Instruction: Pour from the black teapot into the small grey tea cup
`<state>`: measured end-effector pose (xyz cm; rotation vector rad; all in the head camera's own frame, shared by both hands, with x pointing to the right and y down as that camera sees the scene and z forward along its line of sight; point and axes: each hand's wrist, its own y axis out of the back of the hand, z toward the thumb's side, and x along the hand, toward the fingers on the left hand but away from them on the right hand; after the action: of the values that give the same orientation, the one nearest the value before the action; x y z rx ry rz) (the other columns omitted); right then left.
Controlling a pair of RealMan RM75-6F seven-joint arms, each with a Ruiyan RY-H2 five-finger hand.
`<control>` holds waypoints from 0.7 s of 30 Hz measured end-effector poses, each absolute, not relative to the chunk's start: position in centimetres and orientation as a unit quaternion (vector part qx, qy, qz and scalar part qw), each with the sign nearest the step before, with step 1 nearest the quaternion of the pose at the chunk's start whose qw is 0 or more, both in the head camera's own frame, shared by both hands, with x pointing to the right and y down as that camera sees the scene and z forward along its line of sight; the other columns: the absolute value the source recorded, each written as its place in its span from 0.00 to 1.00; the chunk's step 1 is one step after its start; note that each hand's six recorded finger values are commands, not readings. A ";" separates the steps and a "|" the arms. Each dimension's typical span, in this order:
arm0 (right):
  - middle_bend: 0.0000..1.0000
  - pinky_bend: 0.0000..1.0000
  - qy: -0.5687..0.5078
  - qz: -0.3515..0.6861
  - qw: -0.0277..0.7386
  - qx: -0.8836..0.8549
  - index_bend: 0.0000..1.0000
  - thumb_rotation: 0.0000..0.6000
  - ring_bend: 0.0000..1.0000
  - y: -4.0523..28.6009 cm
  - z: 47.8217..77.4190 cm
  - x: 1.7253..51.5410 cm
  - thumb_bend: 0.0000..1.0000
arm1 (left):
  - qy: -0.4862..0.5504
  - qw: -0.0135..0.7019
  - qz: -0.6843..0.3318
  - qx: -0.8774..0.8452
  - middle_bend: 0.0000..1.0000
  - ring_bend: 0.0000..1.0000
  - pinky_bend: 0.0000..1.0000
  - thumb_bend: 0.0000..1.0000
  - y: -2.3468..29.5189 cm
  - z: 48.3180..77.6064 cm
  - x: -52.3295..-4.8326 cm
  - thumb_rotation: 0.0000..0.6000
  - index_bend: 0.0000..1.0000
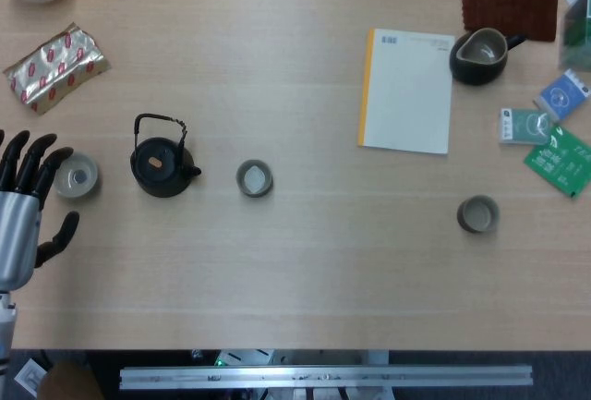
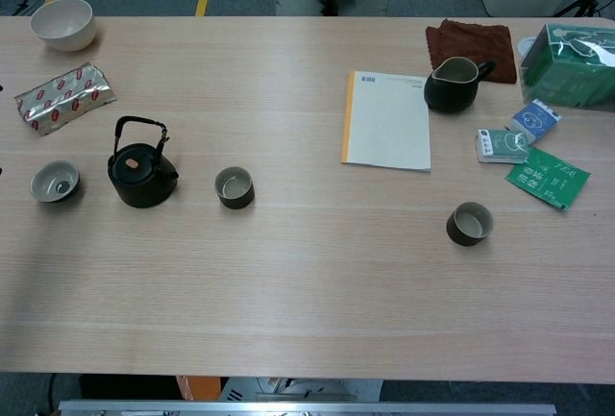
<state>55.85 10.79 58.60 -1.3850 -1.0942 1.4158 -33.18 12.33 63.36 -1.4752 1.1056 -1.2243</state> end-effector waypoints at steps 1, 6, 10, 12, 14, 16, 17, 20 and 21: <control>0.14 0.13 -0.438 0.563 0.429 -0.555 0.07 1.00 0.08 10.8 58.5 55.7 0.31 | 0.446 0.447 -0.497 -0.595 0.17 0.09 0.01 0.27 12.5 63.4 -33.2 1.00 0.20; 0.14 0.13 -0.434 0.558 0.439 -0.554 0.08 1.00 0.08 10.8 58.3 55.2 0.31 | 0.446 0.438 -0.512 -0.590 0.17 0.09 0.01 0.27 12.8 63.6 -33.5 1.00 0.20; 0.14 0.13 -0.428 0.559 0.439 -0.559 0.08 1.00 0.08 10.6 58.7 54.9 0.31 | 0.447 0.428 -0.526 -0.583 0.17 0.09 0.01 0.27 12.9 63.9 -34.0 1.00 0.20; 0.14 0.13 -0.425 0.558 0.440 -0.562 0.07 1.00 0.08 10.5 58.8 54.7 0.31 | 0.450 0.426 -0.528 -0.580 0.17 0.09 0.01 0.27 12.9 63.8 -34.1 1.00 0.20; 0.14 0.13 -0.421 0.555 0.442 -0.565 0.07 1.00 0.08 10.4 58.9 54.4 0.31 | 0.453 0.425 -0.529 -0.578 0.17 0.09 0.01 0.27 12.9 63.8 -34.2 1.00 0.20; 0.14 0.13 -0.417 0.553 0.446 -0.567 0.07 1.00 0.08 10.3 58.9 54.0 0.31 | 0.454 0.424 -0.530 -0.577 0.17 0.09 0.01 0.27 12.9 63.8 -34.2 1.00 0.20; 0.14 0.13 -0.417 0.552 0.447 -0.568 0.07 1.00 0.08 10.3 58.9 53.9 0.31 | 0.455 0.424 -0.530 -0.577 0.17 0.09 0.01 0.27 12.9 63.8 -34.2 1.00 0.20; 0.14 0.13 -0.414 0.549 0.449 -0.571 0.08 1.00 0.08 10.1 59.0 53.5 0.31 | 0.457 0.424 -0.529 -0.576 0.17 0.09 0.01 0.27 12.9 63.7 -34.2 1.00 0.20; 0.14 0.13 -0.413 0.549 0.450 -0.571 0.08 1.00 0.08 10.1 59.0 53.4 0.31 | 0.457 0.424 -0.529 -0.576 0.17 0.09 0.01 0.27 13.0 63.7 -34.2 1.00 0.20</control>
<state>53.44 10.06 58.96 -1.4125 -1.0201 1.3564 -34.23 12.97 63.71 -1.4412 1.1440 -1.3237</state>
